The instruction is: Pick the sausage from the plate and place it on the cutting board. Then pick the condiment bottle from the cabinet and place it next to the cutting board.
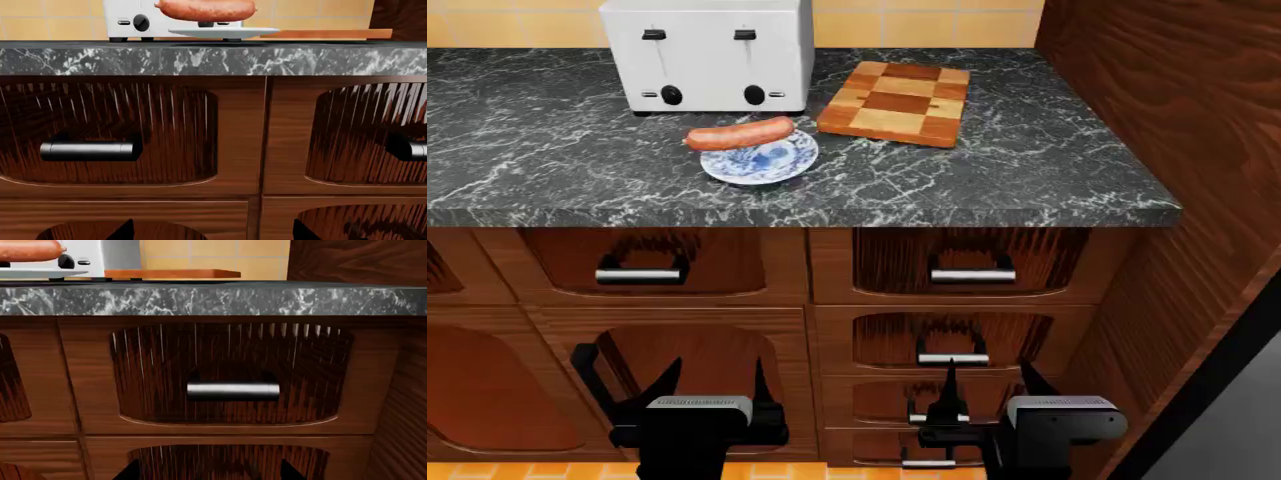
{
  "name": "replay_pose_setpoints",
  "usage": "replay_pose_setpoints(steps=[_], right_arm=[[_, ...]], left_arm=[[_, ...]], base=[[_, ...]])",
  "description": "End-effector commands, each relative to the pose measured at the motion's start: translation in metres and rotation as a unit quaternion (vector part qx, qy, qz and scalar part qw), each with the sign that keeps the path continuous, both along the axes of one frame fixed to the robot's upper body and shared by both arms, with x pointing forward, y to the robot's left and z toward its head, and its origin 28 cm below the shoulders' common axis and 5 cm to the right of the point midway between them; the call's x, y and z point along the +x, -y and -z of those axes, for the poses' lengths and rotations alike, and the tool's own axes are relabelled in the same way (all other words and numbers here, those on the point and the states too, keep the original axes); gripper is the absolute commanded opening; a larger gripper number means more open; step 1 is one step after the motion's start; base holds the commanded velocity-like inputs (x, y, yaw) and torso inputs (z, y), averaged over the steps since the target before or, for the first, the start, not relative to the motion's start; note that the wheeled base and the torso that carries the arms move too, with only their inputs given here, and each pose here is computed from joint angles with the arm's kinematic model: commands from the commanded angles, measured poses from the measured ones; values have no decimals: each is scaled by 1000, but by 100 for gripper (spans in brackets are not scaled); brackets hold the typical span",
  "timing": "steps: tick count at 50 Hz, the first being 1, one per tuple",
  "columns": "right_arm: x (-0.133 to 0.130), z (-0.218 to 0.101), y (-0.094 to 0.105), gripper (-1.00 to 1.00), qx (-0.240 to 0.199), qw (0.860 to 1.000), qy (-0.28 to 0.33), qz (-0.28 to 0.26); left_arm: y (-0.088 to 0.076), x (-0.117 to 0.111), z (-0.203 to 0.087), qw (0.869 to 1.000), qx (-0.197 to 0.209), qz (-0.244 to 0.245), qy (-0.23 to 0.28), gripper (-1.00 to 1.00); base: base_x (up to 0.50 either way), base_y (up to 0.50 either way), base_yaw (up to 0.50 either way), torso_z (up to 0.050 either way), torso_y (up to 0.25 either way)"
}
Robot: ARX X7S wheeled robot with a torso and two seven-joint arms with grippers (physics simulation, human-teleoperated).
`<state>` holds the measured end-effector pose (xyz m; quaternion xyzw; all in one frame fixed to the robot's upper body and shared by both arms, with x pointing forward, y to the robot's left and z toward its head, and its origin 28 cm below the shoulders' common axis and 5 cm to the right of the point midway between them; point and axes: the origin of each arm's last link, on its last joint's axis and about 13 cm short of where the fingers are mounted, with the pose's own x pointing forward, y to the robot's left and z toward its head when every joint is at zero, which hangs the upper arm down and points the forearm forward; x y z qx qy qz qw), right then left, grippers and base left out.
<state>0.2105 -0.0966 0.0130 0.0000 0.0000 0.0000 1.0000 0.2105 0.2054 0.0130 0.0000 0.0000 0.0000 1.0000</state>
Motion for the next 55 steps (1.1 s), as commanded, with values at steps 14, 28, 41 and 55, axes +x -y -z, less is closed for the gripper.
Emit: replay_pose_setpoints(steps=[14,28,41,55], right_arm=[[-6,-3,0,100,-23,999,28,6],[-6,-3,0,100,-27,999,26,4],[-7,-5,-1,100,-35,999,33,5],[4,-88,26,100,28,995,8,-100]], left_arm=[[-1,0,2,1000,1,0,-17,100],[-1,0,3,1000,-2,2,-19,100],[-1,-1,2,1000,-10,0,-9,100],[-22,54,-86,987,55,148,12,100]], base=[[0,143,0,0,0],[0,500,0,0,0],[0,346,0,0,0],[0,0,0,0,0]])
